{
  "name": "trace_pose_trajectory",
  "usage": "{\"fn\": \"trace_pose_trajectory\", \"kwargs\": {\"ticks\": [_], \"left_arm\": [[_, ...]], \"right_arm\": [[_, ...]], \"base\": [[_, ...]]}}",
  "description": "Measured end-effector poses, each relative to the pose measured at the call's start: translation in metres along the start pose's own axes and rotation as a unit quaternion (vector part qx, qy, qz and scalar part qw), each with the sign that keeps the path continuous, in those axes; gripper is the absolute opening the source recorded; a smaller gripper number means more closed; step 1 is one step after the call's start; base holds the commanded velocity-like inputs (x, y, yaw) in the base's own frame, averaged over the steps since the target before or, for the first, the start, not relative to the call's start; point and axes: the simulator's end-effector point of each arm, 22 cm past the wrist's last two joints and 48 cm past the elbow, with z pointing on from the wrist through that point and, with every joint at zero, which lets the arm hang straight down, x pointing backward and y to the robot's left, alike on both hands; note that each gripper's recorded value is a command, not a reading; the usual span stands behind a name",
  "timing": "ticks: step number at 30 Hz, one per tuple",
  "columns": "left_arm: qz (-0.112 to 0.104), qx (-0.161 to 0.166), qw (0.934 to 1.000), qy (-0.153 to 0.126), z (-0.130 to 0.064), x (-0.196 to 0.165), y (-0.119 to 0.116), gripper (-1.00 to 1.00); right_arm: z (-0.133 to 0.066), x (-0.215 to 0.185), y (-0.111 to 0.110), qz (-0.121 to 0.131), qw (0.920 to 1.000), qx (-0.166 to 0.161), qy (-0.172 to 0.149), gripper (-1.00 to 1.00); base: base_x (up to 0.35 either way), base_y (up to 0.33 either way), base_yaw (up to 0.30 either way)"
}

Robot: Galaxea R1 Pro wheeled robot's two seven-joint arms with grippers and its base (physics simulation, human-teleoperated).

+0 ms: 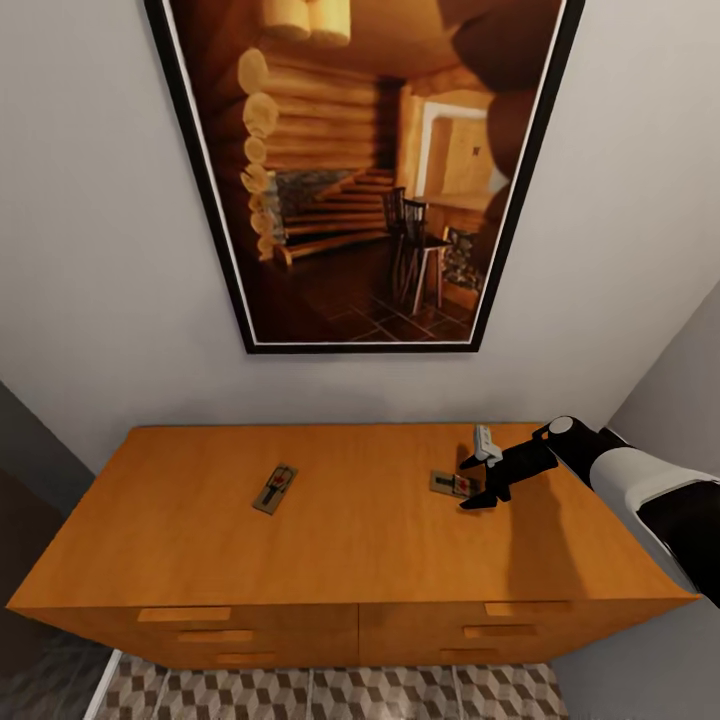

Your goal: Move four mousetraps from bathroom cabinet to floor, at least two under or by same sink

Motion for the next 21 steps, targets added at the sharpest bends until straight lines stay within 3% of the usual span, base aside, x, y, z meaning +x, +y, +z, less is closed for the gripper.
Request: {"fn": "trace_pose_trajectory", "kwargs": {"ticks": [21], "left_arm": [[-0.003,0.005,1.0000,0.001,-0.0007,-0.0002,-0.0090,1.00]], "right_arm": [[0.0002,0.0013,-0.0003,0.001,1.0000,0.000,0.000,1.00]], "base": [[0.000,0.000,0.000]]}}
